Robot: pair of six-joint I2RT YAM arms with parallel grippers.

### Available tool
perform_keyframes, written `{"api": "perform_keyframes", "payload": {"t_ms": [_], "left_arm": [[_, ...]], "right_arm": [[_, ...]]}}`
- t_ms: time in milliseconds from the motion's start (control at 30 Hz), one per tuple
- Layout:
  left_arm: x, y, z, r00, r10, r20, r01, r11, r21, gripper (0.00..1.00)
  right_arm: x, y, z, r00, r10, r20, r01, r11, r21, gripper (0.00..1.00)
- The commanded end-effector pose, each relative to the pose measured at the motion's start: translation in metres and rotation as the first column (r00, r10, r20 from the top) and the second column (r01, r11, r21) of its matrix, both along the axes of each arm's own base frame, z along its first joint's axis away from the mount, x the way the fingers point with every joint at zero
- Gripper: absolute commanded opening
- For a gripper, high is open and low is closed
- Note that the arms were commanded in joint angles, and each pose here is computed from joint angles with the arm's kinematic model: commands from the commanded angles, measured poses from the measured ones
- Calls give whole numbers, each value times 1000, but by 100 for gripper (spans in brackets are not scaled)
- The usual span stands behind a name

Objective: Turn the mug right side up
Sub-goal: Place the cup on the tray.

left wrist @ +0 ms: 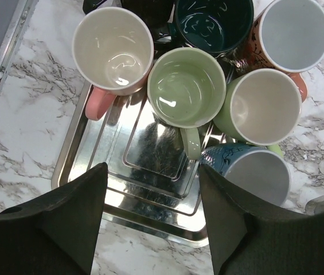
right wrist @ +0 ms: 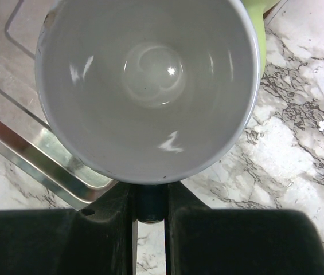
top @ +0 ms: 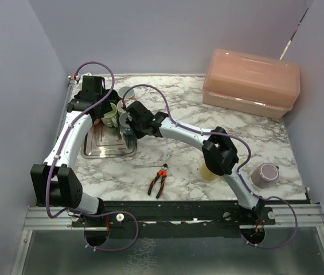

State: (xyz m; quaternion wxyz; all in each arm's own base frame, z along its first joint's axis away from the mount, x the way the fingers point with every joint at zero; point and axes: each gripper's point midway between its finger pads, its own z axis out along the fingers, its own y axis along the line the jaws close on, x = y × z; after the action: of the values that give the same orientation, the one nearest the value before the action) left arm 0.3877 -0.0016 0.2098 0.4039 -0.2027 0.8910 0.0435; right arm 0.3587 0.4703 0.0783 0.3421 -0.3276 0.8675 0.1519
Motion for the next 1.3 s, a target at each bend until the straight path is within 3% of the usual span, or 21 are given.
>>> {"api": "perform_keyframes", "payload": {"t_ms": [0, 200, 633, 867, 933, 1100, 1267], "left_arm": [[5, -3, 4, 1000, -12, 12, 12, 1000, -23, 65], [5, -5, 2, 1000, -16, 11, 16, 999, -30, 65], [7, -9, 4, 999, -35, 16, 36, 998, -43, 65], [11, -21, 8, 996, -86, 32, 89, 992, -91, 68], [14, -28, 10, 993, -113, 42, 117, 986, -115, 68], [18, -51, 16, 973, -217, 77, 228, 956, -184, 72], [11, -100, 20, 890, -434, 138, 456, 851, -263, 80]], "right_arm": [[18, 3, 10, 998, -24, 59, 23, 1000, 10, 16], [20, 6, 16, 998, -16, 60, 15, 1000, 28, 32], [20, 3, 22, 998, -29, 55, 27, 999, 35, 33], [3, -3, 73, 998, -1, 60, -8, 990, 141, 60], [0, -16, 89, 998, -33, 44, 24, 982, 188, 65], [7, -85, 102, 974, -225, -27, 224, 943, 245, 66], [8, -184, 114, 861, -508, -34, 505, 842, 191, 66]]}}
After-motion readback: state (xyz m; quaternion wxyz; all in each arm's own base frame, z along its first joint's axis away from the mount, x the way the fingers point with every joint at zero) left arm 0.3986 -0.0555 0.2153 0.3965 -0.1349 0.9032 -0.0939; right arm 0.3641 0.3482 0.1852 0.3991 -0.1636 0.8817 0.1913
